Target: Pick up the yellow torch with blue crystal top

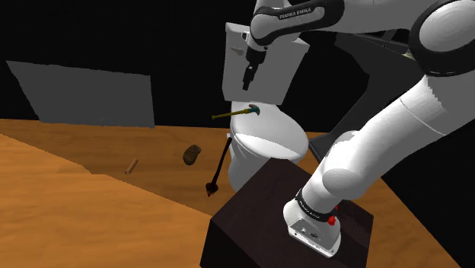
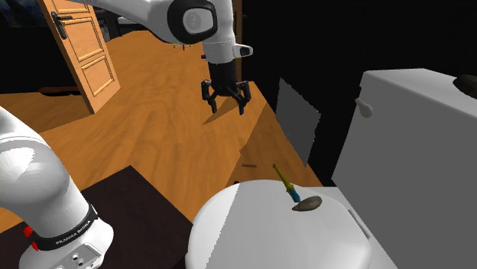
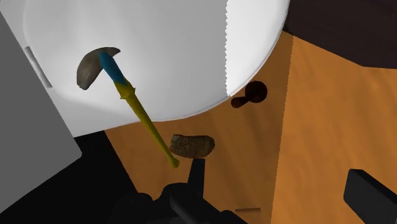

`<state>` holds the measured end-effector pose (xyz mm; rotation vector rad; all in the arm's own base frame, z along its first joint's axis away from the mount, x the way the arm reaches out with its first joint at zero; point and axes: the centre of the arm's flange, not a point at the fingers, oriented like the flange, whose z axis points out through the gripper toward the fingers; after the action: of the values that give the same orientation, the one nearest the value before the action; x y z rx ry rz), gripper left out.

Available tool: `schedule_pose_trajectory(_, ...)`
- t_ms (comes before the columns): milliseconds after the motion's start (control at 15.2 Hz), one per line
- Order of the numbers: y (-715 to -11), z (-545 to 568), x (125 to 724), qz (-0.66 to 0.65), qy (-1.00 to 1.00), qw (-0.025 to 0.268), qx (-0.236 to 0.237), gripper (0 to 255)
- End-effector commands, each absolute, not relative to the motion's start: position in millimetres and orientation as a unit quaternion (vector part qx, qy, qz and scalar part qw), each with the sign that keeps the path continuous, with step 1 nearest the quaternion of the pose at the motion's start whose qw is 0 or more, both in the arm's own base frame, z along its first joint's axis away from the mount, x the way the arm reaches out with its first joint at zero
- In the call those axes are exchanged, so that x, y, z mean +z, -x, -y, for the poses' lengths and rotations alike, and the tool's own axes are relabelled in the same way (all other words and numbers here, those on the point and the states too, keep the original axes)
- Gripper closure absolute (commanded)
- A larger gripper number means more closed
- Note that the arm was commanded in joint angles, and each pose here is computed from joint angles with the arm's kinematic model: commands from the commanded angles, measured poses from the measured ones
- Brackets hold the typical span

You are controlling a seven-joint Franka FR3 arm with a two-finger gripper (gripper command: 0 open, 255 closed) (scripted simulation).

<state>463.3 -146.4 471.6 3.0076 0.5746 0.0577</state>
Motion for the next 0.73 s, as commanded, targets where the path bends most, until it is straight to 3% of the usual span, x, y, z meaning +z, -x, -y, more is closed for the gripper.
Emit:
schedule_pose_trajectory(0,-479,160,452,-0.202,-0.979,0.036,0.010,0)
schedule_pose_trajectory(660,-556,218,351,-0.271,-0.962,0.018,-0.033,0)
